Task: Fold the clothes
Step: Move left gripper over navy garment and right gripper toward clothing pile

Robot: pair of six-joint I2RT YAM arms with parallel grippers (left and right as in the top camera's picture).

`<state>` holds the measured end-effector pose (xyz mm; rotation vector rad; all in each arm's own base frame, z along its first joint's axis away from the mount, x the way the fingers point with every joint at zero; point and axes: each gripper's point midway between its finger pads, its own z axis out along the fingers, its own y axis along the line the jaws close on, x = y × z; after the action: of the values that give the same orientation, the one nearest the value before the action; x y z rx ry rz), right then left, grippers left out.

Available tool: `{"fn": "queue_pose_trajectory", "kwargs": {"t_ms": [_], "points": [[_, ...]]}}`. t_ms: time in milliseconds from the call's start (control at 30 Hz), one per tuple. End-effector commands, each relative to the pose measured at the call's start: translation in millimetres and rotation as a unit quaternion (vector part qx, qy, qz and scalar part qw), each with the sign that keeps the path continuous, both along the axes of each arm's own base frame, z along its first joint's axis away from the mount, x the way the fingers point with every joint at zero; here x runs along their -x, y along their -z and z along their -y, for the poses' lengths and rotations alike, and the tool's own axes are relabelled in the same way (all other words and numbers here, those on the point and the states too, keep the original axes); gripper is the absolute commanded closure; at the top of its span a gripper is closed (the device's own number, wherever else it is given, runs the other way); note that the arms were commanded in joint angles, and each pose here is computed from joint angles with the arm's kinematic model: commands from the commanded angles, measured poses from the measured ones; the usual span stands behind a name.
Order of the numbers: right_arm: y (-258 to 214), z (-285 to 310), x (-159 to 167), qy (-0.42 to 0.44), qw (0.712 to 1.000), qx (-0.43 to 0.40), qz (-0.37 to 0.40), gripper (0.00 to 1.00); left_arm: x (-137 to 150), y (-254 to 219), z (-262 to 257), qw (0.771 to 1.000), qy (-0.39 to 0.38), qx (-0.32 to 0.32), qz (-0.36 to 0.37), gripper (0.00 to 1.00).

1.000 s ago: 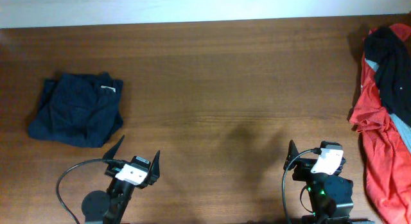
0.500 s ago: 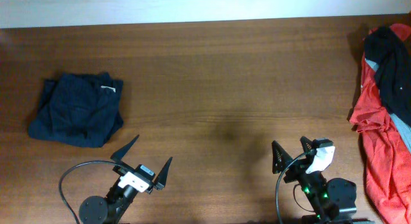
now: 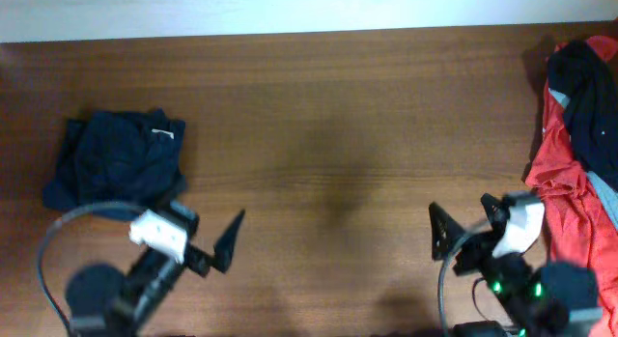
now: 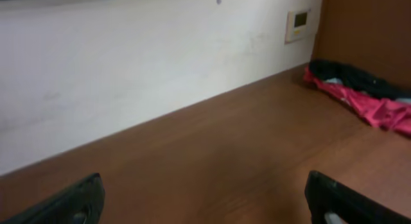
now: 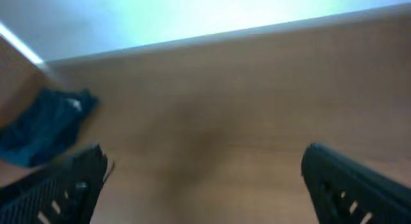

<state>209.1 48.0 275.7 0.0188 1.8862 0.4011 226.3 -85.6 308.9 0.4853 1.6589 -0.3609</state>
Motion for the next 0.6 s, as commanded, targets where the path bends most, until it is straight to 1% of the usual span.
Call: {"fn": "queue_pose_trajectory", "kwargs": {"t_ms": [0, 100, 133, 200, 300, 367, 467, 567], "points": [[-1.6, 15.4, -17.4, 0.040, 0.995, 0.028, -0.086, 0.02, -24.2, -20.5, -1.9, 0.999, -0.008, 0.005, -0.052, 0.01], [-9.1, 2.2, -25.9, 0.004, 0.988, 0.016, -0.150, 0.01, -44.9, -31.6, -1.4, 0.995, -0.007, 0.005, -0.096, 0.01], [-11.0, -9.1, -26.9, -0.026, 0.984, 0.001, -0.178, 0.02, -51.9, -32.4, -1.4, 0.994, -0.008, 0.005, -0.111, 0.00], [-5.4, -19.2, -27.8, -0.052, 0.973, -0.013, -0.224, 0.02, -60.1, -28.3, -1.8, 0.991, -0.009, 0.004, -0.135, 0.00], [22.5, -12.8, -36.1, -0.032, 0.955, -0.005, -0.294, 0.01, -71.8, -13.9, 0.3, 0.986, -0.004, 0.010, -0.167, 0.01], [36.3, -11.3, -45.9, -0.012, 0.943, -0.024, -0.331, 0.01, -77.8, -3.0, 1.4, 0.982, -0.001, 0.011, -0.188, 0.01], [43.9, -0.4, -63.8, 0.018, 0.933, -0.038, -0.358, 0.02, -81.6, 8.4, 3.1, 0.977, 0.004, 0.013, -0.211, 0.01], [36.3, 25.9, -92.3, 0.060, 0.930, -0.049, -0.359, 0.02, -80.6, 16.0, 1.5, 0.974, -0.001, 0.012, -0.227, 0.01]]}}
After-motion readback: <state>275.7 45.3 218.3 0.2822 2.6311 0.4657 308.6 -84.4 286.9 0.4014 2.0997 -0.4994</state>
